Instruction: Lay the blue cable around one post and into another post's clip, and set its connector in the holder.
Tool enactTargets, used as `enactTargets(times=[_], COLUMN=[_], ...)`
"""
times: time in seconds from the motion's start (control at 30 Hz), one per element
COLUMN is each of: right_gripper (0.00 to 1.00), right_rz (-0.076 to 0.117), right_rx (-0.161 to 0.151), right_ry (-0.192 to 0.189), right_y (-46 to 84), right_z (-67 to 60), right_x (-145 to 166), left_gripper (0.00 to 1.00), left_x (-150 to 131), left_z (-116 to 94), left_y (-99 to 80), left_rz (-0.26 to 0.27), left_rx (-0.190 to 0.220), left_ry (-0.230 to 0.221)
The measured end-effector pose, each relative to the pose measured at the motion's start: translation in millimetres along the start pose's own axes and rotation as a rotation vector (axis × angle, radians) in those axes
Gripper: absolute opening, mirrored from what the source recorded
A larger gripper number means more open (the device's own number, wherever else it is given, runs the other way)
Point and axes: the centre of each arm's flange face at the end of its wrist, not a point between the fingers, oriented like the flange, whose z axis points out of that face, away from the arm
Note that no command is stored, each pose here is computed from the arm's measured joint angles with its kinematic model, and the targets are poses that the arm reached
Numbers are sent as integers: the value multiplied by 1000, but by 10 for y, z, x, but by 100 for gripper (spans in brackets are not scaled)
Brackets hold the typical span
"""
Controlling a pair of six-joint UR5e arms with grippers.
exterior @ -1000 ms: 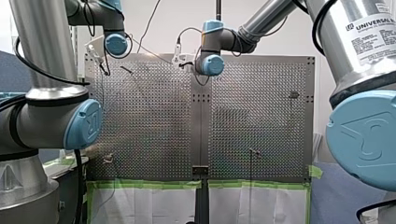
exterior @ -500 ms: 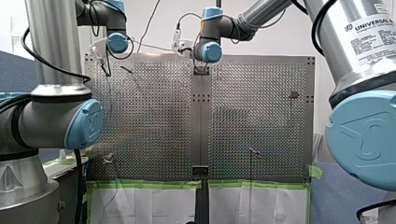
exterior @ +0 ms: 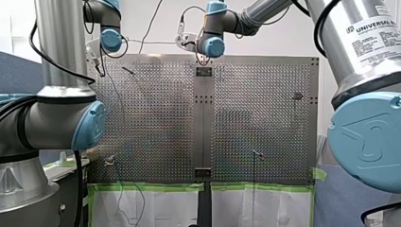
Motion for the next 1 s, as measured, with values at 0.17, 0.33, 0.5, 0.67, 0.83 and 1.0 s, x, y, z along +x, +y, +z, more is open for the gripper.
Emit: enactTargets(times=[0.17,0.33,0.5,0.67,0.83,1.0], right_gripper=[0,0,0,0,0,0], right_rz=[0,0,1,2,2,2], right_rx=[10,15,17,17,16,12], right_ry=[-8,-15,-24,-34,-45,-54], right_y=[3,5,-1,2,16,49], right_z=[67,137,208,297,358,380], right_x=[-106,-182,-254,-368,-512,-622], left_gripper=[0,0,0,0,0,0], left_x=[-47,-63,-40,53,147,312], left_z=[149,357,572,741,859,965], left_y=[118,230,292,312,351,440], left_rz=[8,17,23,18,16,9], left_rx=[0,0,15,29,28,15], left_ry=[2,5,16,36,53,77])
